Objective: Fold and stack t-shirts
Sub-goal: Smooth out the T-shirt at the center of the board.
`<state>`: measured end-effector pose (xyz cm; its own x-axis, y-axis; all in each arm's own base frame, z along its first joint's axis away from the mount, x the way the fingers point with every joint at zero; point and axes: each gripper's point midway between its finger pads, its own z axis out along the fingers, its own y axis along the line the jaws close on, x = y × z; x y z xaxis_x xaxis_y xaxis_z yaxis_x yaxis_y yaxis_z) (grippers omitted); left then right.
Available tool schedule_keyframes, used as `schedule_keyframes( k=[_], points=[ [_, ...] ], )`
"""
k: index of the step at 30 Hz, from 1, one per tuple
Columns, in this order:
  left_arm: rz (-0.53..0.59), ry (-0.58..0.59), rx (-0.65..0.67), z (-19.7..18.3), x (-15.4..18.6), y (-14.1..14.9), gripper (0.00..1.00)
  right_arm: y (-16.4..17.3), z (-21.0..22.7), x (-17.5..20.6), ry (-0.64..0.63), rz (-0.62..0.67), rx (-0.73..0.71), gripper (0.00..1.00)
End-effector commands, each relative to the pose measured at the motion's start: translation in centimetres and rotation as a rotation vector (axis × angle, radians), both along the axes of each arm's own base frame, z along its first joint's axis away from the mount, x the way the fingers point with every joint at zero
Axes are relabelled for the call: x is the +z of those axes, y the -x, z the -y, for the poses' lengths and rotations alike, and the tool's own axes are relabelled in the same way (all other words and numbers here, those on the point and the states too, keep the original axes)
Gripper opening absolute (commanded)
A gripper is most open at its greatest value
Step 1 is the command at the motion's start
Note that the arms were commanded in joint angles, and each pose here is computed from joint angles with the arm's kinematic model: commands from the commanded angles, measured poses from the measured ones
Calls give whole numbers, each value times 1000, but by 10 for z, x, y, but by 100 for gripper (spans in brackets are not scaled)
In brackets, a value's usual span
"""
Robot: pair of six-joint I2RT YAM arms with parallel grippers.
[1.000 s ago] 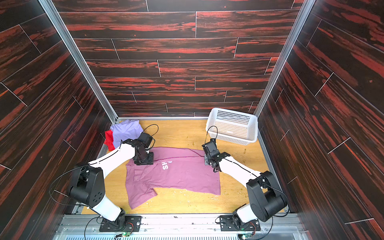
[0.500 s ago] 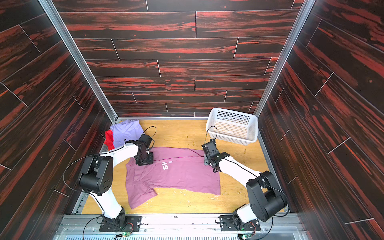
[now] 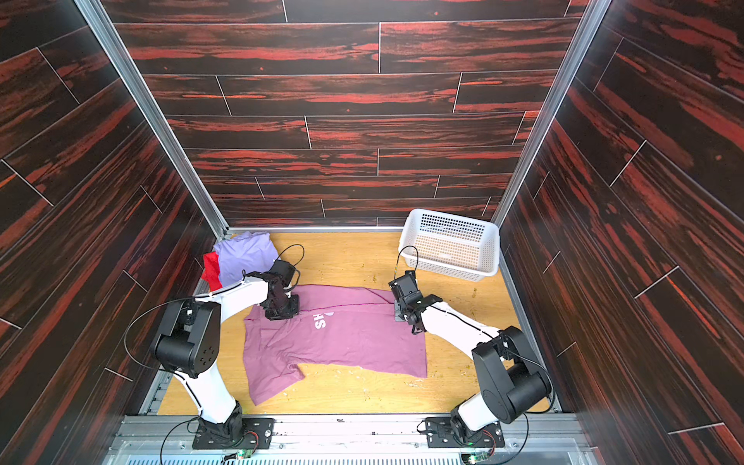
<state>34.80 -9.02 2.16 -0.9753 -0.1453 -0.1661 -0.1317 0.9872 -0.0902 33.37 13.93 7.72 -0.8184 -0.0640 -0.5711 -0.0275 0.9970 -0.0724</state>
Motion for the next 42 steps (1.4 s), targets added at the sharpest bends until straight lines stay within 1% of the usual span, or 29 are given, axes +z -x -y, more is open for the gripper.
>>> schedule_keyframes(
  k=[1,6,9,16,18,22,25,27,31,38,39,40,42],
  points=[
    [-3,4,-5,0,6,3,0,-3,-7,7,-13,9,7,38],
    [-9,13,-8,1,14,13,0,-2,-8,11,-9,18,7,37],
    [12,17,-13,1,27,19,0,0,-7,10,-8,16,6,38],
    [17,35,-45,14,40,34,0,0,-14,3,-17,4,16,38],
    [15,42,-52,20,40,37,0,-4,-25,5,-47,17,35,42],
    [9,59,-67,30,38,42,0,-22,-54,18,-114,70,83,57],
    [7,68,-77,37,37,45,0,-37,-68,17,-117,80,98,65],
    [3,73,-87,41,37,48,0,-45,-77,15,-124,82,111,68],
    [-9,77,-103,46,37,58,0,-58,-90,6,-135,78,124,68],
    [-66,75,-122,47,33,83,3,-65,-101,-32,-129,13,124,68],
    [-76,75,-125,47,32,87,7,-65,-102,-35,-132,9,123,68],
    [-92,77,-130,47,31,93,20,-64,-102,-39,-130,2,123,68],
    [-125,66,-139,46,28,103,57,-64,-101,-44,-127,-8,118,68]
  ],
)
